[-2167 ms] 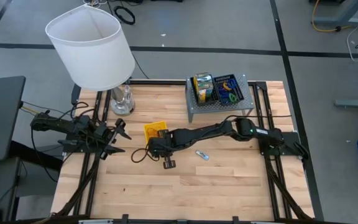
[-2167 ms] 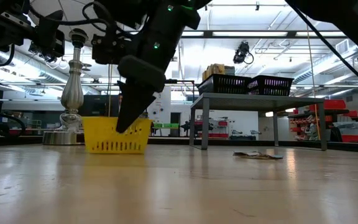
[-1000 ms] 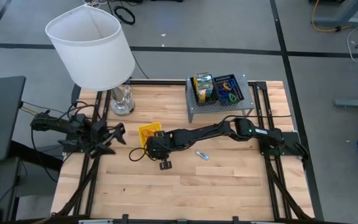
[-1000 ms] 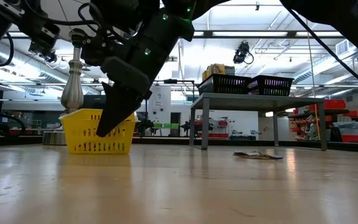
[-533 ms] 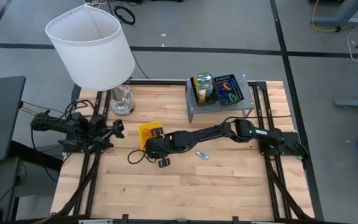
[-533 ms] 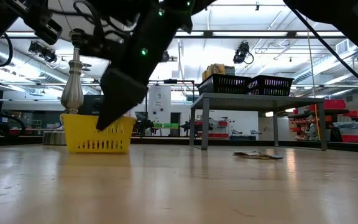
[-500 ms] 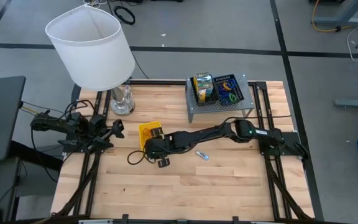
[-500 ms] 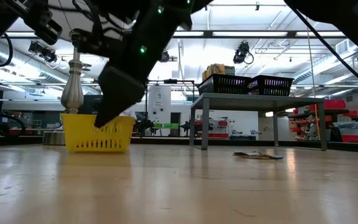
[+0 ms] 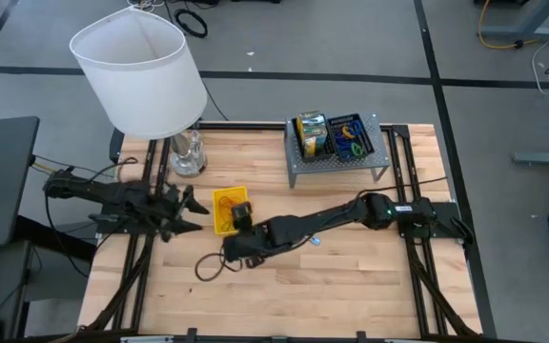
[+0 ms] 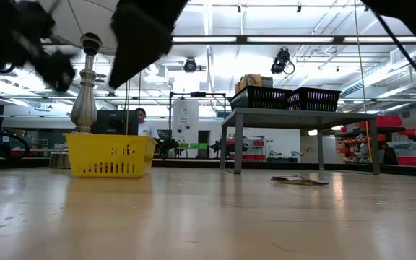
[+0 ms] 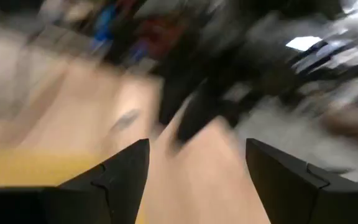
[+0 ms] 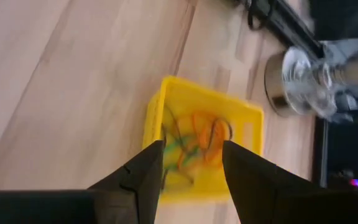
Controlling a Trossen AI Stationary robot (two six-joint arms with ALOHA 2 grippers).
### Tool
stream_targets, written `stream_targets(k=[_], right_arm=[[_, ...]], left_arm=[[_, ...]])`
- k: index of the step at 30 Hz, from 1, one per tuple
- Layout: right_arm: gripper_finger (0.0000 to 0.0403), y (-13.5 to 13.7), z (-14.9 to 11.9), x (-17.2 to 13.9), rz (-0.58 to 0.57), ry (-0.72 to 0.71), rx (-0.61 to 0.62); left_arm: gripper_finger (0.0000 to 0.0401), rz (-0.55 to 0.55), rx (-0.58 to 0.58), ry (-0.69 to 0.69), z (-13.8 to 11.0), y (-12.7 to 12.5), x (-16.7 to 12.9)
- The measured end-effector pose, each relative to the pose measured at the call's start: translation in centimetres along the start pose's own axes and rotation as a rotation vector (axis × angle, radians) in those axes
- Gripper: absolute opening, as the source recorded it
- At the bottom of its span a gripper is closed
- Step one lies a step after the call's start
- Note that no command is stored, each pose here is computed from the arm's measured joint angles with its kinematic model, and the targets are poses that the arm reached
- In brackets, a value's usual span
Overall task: Pick & Place Office Desk Supplies
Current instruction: Put the yellow bin on the shelf
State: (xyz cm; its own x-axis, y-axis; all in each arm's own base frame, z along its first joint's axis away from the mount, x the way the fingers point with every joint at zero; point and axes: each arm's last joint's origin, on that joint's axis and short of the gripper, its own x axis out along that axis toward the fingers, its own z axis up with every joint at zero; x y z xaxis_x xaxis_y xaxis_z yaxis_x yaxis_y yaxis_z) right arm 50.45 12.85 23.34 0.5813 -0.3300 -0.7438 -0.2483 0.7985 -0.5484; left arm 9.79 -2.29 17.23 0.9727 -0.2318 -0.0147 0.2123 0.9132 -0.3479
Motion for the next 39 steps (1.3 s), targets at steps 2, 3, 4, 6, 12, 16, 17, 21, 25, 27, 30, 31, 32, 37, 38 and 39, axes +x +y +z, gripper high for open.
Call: stream_targets(k=[2,3,4,6,12,16,17,21,25,27,30,31,32,37,38,39], right_arm=[[0.0172,0.7,-0.5,-1.1,0.01,0.071,-0.007],[0.0172,1.0,-1.0,-1.7,0.021,0.11,-0.006],[0.0172,1.2,-1.4,-2.2,0.033,0.143,0.002],[0.0172,1.3,-2.1,-3.7,0.048,0.201,0.047],[0.0172,1.1,-3.7,-8.7,0.02,0.333,0.177],[0.0172,1.0,-4.1,-12.3,-0.015,0.324,0.239],[0.0172,1.1,-4.1,-13.1,-0.016,0.315,0.253],[0.0172,1.4,-3.9,-15.6,-0.037,0.243,0.276],[0.0172,2.0,-3.2,-16.6,-0.026,0.15,0.282],[0.0172,2.4,-2.7,-16.0,0.052,0.099,0.271],[0.0172,3.4,-1.4,-13.7,0.274,-0.053,0.259],[0.0172,3.9,-0.9,-12.7,0.363,-0.12,0.249],[0.0172,4.2,-0.5,-11.8,0.439,-0.193,0.241],[0.0172,5.8,-0.1,-7.4,0.669,-0.513,0.235],[0.0172,6.1,-0.4,-6.6,0.674,-0.543,0.241],[0.0172,6.3,-0.9,-5.7,0.669,-0.567,0.249]], left_arm=[[0.0268,0.083,-0.025,0.089,-1.1,0.5,0.4],[0.0268,0.095,-0.03,0.118,-1.4,0.6,0.6],[0.0268,0.098,-0.034,0.147,-1.6,0.6,0.8],[0.0268,0.09,-0.032,0.191,-2.1,0.5,1.3],[0.0268,0.162,0.028,0.311,-2.0,-0.1,3.1],[0.0268,0.199,0.064,0.401,-1.4,-1.2,5.3],[0.0268,0.214,0.077,0.435,-1.4,-1.5,5.9],[0.0268,0.301,0.143,0.579,-1.5,-2.3,8.6],[0.0268,0.364,0.174,0.722,-2.0,-2.8,11.3],[0.0268,0.409,0.186,0.78,-2.2,-2.9,12.2],[0.0268,0.468,0.202,0.848,-2.8,-2.7,13.3],[0.0268,0.48,0.205,0.86,-2.9,-2.6,13.6],[0.0268,0.486,0.206,0.865,-3.1,-2.6,13.8],[0.0266,0.55,0.186,0.869,-3.5,-1.9,14.1],[0.0264,0.564,0.181,0.865,-3.5,-1.8,14.1],[0.026,0.575,0.176,0.862,-3.5,-1.7,14.1]])
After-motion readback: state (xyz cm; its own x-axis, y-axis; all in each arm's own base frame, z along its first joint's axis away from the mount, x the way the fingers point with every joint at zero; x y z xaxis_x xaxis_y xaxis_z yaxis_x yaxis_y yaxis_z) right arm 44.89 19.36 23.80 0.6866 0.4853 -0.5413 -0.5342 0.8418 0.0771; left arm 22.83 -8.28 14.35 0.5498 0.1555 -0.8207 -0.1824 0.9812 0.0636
